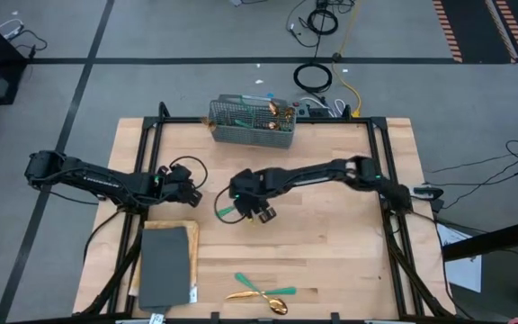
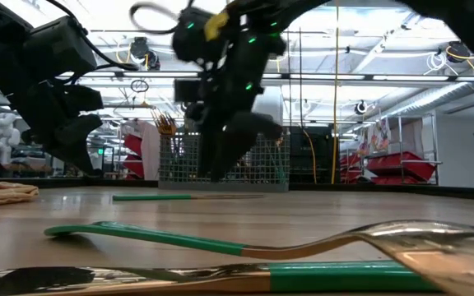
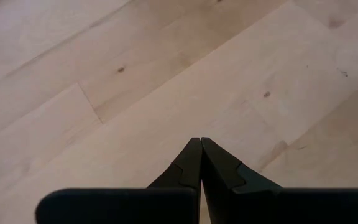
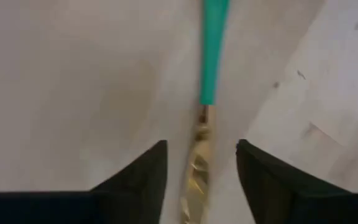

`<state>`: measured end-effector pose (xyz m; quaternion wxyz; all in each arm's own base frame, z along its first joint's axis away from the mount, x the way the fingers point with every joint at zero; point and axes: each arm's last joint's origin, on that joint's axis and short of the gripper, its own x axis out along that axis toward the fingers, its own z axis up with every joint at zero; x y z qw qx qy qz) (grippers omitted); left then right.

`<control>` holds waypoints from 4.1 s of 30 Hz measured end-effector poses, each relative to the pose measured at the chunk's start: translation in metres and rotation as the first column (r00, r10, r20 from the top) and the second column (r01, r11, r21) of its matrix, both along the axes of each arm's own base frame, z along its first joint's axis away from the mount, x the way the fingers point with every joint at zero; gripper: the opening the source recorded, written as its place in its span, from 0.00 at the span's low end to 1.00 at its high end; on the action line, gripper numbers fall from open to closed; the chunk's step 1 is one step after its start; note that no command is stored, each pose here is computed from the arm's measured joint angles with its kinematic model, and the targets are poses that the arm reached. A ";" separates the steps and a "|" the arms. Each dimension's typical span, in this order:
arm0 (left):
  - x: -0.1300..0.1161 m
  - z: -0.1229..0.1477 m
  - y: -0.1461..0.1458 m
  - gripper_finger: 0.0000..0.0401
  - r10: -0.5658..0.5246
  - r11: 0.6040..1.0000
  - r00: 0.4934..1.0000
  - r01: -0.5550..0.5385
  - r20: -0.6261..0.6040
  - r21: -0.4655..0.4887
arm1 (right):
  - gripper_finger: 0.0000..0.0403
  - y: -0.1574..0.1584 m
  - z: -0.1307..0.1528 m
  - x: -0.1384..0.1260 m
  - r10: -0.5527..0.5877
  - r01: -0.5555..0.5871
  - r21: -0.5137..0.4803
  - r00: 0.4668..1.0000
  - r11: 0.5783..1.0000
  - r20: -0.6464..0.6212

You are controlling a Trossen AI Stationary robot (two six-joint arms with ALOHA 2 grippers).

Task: Sort silverware
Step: Put the green table knife into the gray silverware basket

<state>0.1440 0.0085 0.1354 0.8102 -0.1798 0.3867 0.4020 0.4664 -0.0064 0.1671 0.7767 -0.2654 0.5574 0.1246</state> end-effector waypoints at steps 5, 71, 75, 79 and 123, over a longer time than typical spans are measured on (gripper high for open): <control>0.000 0.000 0.000 0.03 -0.001 1.000 1.000 0.001 -0.001 0.000 | 0.53 -0.001 -0.006 0.025 -0.004 0.000 -0.053 0.997 0.999 -0.076; -0.002 -0.001 0.000 0.03 -0.015 1.000 0.999 0.016 -0.031 0.014 | 0.00 -0.064 0.039 0.019 -0.108 0.136 0.177 0.981 0.975 -0.158; -0.002 -0.001 0.000 0.03 -0.015 1.000 0.999 0.015 -0.030 0.015 | 0.00 -0.068 0.069 0.014 -0.101 0.111 0.184 0.993 0.977 -0.063; -0.001 -0.001 0.000 0.03 -0.014 1.000 1.000 0.015 -0.027 0.016 | 0.00 -0.079 0.109 0.005 -0.095 0.082 0.159 0.992 0.984 0.079; -0.002 0.001 0.003 0.03 0.038 0.991 0.999 -0.035 -0.017 0.131 | 0.00 -0.273 0.095 -0.153 -0.292 -0.194 0.375 0.352 0.907 0.889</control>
